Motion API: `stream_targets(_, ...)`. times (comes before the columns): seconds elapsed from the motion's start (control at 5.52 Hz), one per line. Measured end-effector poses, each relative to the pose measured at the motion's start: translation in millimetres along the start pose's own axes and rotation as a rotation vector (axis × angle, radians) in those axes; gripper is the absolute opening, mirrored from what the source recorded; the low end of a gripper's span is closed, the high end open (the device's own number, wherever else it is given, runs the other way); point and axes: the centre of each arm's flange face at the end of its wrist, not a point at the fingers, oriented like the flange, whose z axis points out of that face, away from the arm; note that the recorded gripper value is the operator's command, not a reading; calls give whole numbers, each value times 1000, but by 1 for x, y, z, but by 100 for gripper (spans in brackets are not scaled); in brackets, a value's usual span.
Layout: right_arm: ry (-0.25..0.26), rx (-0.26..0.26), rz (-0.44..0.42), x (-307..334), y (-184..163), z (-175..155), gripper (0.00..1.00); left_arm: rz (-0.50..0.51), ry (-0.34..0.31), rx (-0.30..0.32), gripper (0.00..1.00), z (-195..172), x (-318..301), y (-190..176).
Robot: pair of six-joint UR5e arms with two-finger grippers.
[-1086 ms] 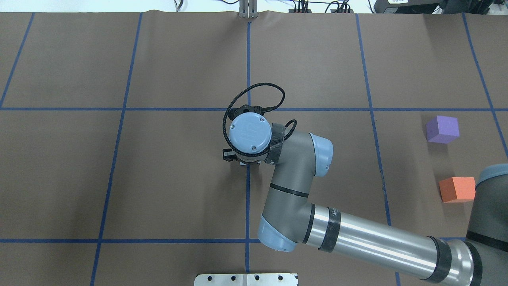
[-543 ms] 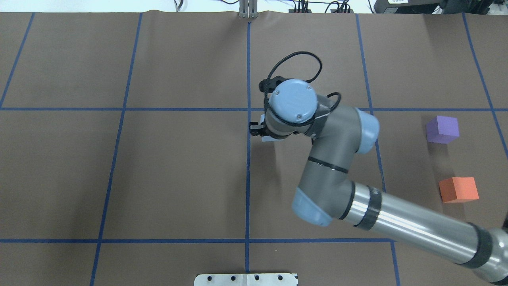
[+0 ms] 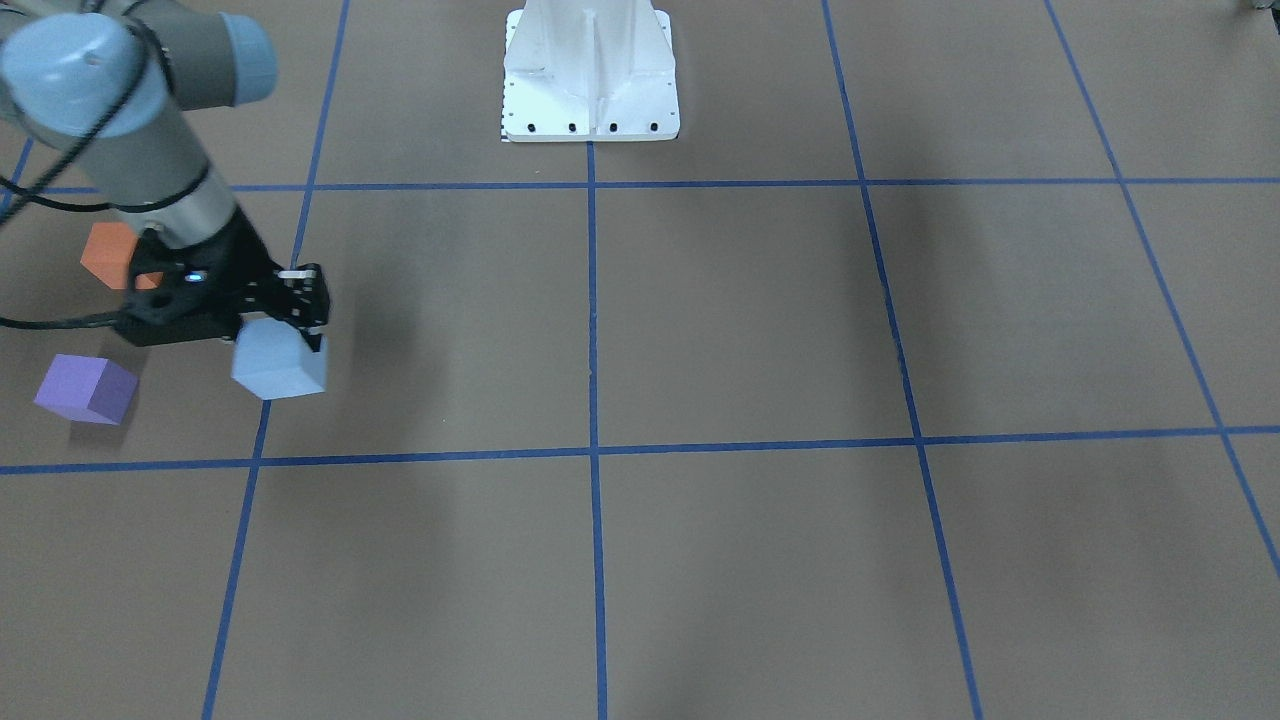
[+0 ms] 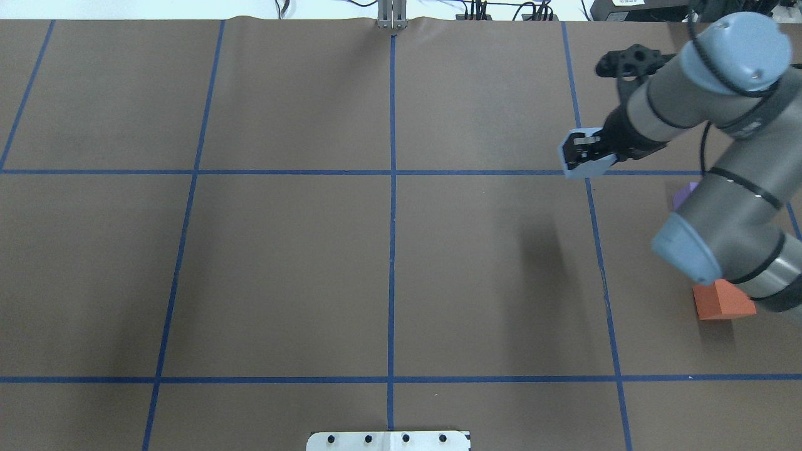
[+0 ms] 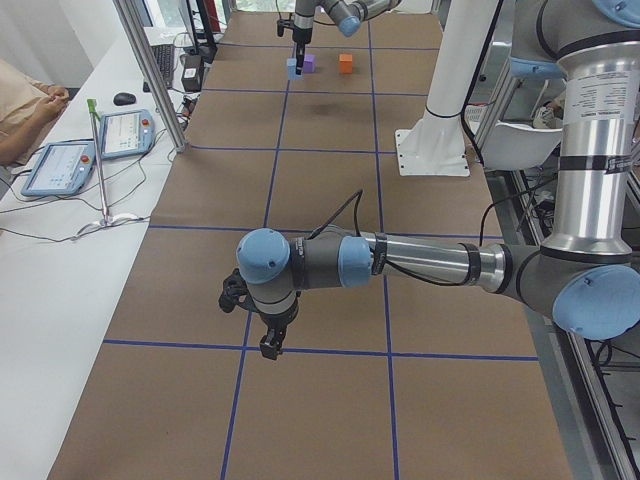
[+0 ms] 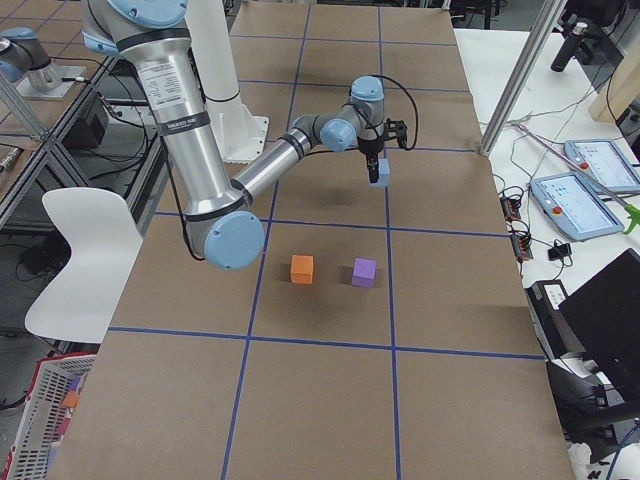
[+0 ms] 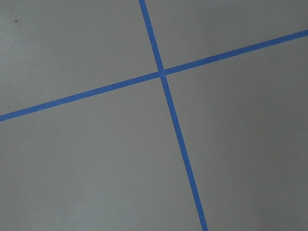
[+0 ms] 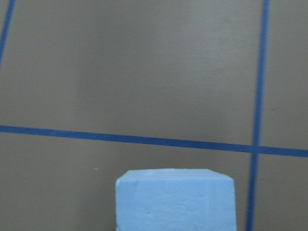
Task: Place blue block between orange and purple blocks
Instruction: 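Lift the light blue cube and carry it toward the purple cube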
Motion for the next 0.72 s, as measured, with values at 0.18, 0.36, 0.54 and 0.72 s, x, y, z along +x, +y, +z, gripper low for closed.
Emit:
stream_targets(0.18, 47, -22, 0, 85, 15, -8, 0, -3, 0, 1, 100, 0, 1, 0)
stream_targets(0.36, 76, -41, 32, 151, 40, -8, 0, 0, 0, 3, 100, -1, 1, 0)
stream_targets(0.54, 70, -28, 90, 180, 61, -3, 0, 5, -1, 9, 100, -2, 2, 1)
stream_targets(0.72, 41, -5, 159, 186, 79, 7, 0, 12, -4, 17, 100, -2, 3, 0)
